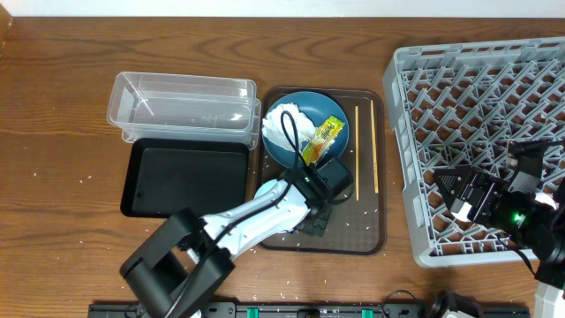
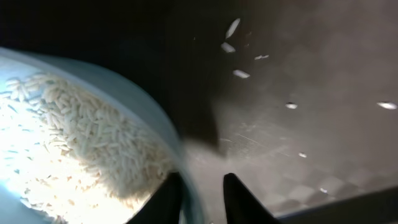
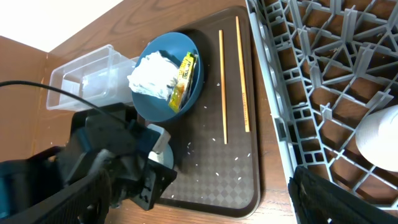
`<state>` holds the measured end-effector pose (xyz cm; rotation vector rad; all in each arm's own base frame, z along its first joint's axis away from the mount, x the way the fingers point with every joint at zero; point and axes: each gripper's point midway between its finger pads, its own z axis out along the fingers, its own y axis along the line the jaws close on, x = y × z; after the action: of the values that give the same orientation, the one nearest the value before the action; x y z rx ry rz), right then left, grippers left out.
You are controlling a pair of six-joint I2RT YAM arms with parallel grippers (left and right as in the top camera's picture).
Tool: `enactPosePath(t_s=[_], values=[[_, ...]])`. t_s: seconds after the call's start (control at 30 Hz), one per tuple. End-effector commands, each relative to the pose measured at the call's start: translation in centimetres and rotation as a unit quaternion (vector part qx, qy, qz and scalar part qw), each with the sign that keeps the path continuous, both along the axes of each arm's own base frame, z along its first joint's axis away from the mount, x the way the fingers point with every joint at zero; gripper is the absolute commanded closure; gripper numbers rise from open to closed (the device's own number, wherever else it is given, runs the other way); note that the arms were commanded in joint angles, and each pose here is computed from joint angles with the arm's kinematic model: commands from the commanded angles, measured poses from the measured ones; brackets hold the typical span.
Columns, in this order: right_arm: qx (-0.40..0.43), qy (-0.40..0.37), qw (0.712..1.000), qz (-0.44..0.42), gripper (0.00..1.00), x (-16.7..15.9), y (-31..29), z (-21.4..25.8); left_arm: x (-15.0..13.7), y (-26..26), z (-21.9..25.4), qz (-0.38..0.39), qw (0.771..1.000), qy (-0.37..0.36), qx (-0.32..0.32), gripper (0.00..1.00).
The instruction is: Sort waste into correct bins and load items into the dishwasher rack
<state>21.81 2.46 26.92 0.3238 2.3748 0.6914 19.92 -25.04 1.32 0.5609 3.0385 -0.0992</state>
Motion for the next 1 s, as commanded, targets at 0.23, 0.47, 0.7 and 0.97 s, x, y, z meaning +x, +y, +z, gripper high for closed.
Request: enactPosePath(t_s=[0.23, 0.47, 0.7, 0.97], values=[[-0.006, -0.008, 1.0, 0.01, 0.1, 0.0, 0.2, 0.4, 1.1, -0.9, 4.9, 0.011, 0.998, -0.037, -0.049, 0.94], [-0.015, -0.004, 1.0, 0.004, 0.1, 0.0, -0.1, 0.2, 3.4, 2.8, 12.5, 0.079, 0.984, -0.073, -0.146, 0.94], [-0.015, -0.004, 1.0, 0.003, 0.1, 0.0, -0.1, 0.2, 6.2, 7.3, 17.0, 0.138, 0.926, 0.001, -0.353, 0.94], [-0.015, -0.004, 1.0, 0.003, 0.1, 0.0, -0.1, 0.2, 7.9, 11.9, 18.2, 0.151, 0.815, 0.03, -0.559, 0.94]])
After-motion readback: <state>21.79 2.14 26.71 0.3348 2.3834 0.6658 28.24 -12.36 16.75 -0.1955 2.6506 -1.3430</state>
